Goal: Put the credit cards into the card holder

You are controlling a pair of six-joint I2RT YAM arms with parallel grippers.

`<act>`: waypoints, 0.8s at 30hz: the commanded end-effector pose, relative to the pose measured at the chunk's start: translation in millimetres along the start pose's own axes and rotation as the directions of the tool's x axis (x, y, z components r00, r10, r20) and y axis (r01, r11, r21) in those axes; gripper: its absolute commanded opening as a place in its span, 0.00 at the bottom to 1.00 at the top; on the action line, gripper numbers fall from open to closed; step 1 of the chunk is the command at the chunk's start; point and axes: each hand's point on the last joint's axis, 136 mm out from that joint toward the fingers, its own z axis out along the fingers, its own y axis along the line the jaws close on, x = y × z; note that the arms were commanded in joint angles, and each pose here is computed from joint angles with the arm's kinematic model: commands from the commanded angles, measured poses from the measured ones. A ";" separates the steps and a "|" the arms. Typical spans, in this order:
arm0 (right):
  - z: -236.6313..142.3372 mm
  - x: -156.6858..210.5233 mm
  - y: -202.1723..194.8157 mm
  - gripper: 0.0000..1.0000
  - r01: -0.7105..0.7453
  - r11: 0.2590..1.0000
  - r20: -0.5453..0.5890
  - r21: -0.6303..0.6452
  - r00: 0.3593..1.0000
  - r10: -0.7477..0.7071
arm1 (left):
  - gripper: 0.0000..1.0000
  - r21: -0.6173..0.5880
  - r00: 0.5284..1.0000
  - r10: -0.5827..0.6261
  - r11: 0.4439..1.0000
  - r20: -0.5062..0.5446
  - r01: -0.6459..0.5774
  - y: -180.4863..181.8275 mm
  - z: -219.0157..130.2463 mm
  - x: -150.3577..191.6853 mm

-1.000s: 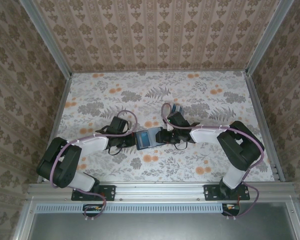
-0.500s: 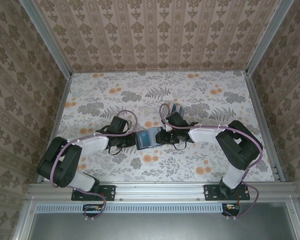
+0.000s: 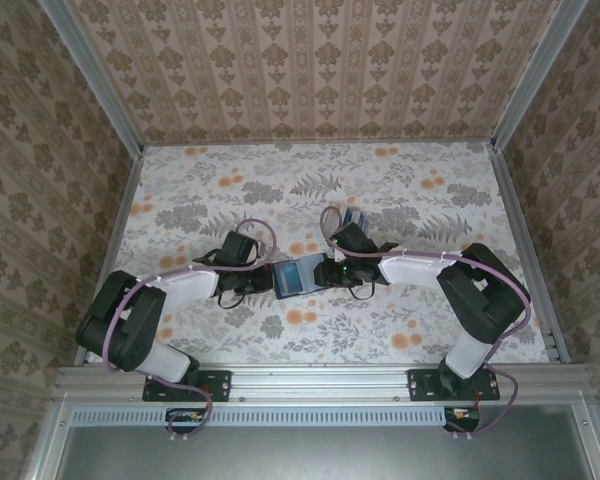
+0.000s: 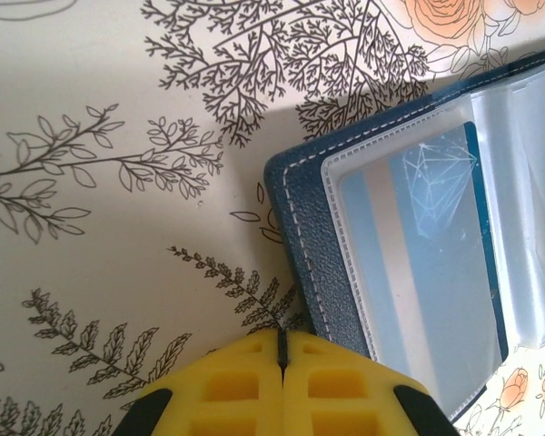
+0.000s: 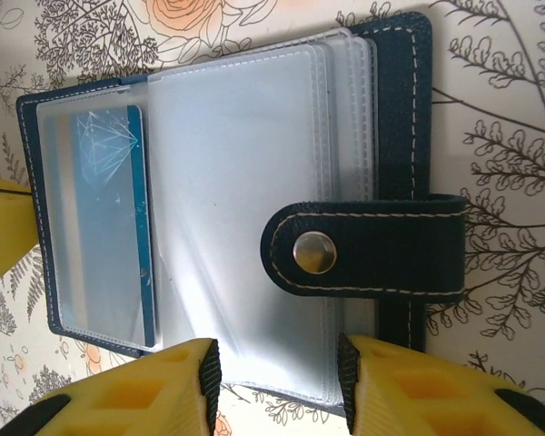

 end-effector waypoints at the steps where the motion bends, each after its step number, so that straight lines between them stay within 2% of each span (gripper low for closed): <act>1: -8.0 -0.5 -4.3 0.42 0.009 1.000 0.013 0.027 1.000 -0.009 | 0.00 -0.002 0.999 0.029 1.000 -0.041 -0.029 -2.5 3.4 5.0; 7: -9.5 -3.3 -1.1 0.43 0.022 1.000 0.014 0.022 1.000 -0.022 | 0.00 0.002 0.999 0.027 1.000 -0.043 -0.027 -2.5 5.4 5.4; 13: -3.4 -1.3 -2.2 0.36 0.029 0.999 -0.003 0.022 1.000 -0.029 | 0.00 0.002 0.999 0.032 1.000 -0.040 -0.031 -2.3 4.9 5.6; 21: 12.0 11.6 -12.7 0.35 0.002 0.999 -0.044 0.034 0.999 -0.001 | 0.00 0.002 0.999 0.028 1.000 -0.043 -0.028 -1.0 5.6 7.8; 24: 13.0 14.9 -14.6 0.38 0.003 0.999 -0.049 0.039 0.999 -0.001 | 0.00 0.008 0.999 0.028 1.000 -0.036 -0.028 -1.3 5.5 7.9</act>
